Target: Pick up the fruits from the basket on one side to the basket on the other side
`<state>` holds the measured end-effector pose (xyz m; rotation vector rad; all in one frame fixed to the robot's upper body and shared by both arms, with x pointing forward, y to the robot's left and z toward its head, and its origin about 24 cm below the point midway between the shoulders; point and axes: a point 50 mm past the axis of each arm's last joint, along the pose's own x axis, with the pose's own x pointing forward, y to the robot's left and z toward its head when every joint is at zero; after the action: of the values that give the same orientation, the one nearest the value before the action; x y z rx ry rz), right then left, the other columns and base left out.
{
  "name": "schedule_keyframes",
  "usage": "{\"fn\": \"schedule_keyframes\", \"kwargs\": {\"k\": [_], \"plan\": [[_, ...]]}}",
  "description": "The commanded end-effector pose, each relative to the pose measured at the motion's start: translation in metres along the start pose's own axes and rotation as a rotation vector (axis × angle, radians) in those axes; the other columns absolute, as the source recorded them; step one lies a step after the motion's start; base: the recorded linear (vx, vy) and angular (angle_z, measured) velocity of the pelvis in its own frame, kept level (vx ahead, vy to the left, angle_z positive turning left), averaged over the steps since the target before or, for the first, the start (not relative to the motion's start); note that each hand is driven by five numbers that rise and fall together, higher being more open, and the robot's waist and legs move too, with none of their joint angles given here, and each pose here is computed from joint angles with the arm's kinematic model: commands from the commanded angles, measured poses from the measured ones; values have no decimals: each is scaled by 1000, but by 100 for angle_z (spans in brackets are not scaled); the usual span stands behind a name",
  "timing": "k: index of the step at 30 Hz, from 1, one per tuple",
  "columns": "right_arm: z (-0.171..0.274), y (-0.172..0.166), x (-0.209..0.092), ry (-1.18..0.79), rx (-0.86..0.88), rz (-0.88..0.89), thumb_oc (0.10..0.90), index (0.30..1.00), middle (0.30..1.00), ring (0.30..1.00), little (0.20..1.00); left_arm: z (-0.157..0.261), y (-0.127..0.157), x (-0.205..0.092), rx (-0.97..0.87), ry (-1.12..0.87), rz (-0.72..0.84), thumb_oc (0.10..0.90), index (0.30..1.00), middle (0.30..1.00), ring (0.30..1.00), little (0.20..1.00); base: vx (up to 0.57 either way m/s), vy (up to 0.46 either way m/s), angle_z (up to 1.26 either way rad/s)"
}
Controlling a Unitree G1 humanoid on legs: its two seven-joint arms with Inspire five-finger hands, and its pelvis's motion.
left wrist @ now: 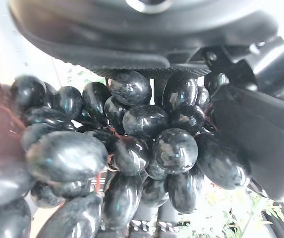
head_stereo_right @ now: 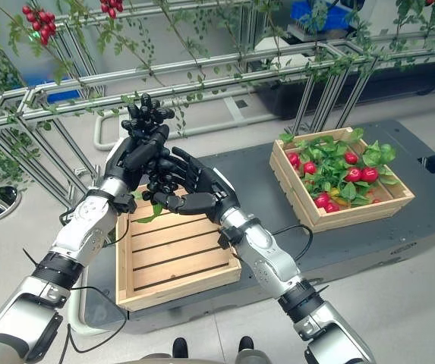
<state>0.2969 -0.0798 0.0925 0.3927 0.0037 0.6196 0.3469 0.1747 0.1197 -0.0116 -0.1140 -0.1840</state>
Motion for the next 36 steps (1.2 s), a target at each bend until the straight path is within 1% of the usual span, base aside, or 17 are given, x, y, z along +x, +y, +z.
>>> {"fn": "schedule_keyframes", "kwargs": {"k": [1,2,6,12,17,18,19,20,23,24,26,27,28,29,32,36], "plan": [[19,32,28,-123,116,116,800,900,900,900,900,72,-52,24,25,-307,-263,400,300,300,300,300,0,0,0],[24,35,30,-143,114,114,800,900,900,900,900,73,-55,24,55,-302,-284,400,300,300,300,300,0,0,0],[34,39,36,-167,107,109,800,900,900,900,900,72,-57,25,73,-293,-337,400,300,300,300,300,0,0,0],[37,37,40,-173,105,76,800,900,900,900,900,70,-64,23,111,-298,-426,400,300,300,300,300,0,0,0],[36,30,45,-170,102,-6,800,900,900,900,900,76,-76,18,139,-333,-572,400,300,300,300,300,0,0,0],[37,29,45,-170,100,-16,800,900,900,900,900,77,-77,18,138,-336,-584,400,300,300,300,300,0,0,0],[37,25,45,-172,79,-63,800,900,900,900,900,80,-80,16,147,-355,-617,400,300,300,300,300,0,0,0],[37,25,45,-172,79,-63,800,900,900,900,900,80,-80,16,147,-355,-617,400,300,300,300,300,0,0,0],[38,16,48,-172,17,-167,800,900,900,900,900,85,-86,13,174,-386,-679,400,300,300,300,300,0,0,0],[38,13,50,-166,-36,-209,800,900,900,900,900,88,-91,12,190,-399,-704,400,300,300,300,300,0,0,0],[38,11,51,-159,-83,-231,800,900,900,900,900,91,-93,11,198,-410,-717,400,300,300,300,300,0,0,0],[39,9,53,-154,-145,-258,800,900,900,900,900,95,-97,10,207,-425,-740,400,300,300,300,300,0,0,0],[39,9,53,-154,-145,-258,800,900,900,900,900,95,-97,10,207,-425,-740,400,300,300,300,300,0,0,0],[42,9,55,-149,-202,-277,800,900,900,900,900,98,-101,8,212,-440,-757,400,300,300,300,300,0,0,0],[41,10,59,-123,-278,-285,800,900,900,900,900,100,-105,6,224,-454,-770,400,300,300,300,300,0,0,0],[37,9,61,-82,-316,-291,800,900,900,900,900,101,-105,7,237,-457,-761,400,300,300,300,300,0,0,0]]}}
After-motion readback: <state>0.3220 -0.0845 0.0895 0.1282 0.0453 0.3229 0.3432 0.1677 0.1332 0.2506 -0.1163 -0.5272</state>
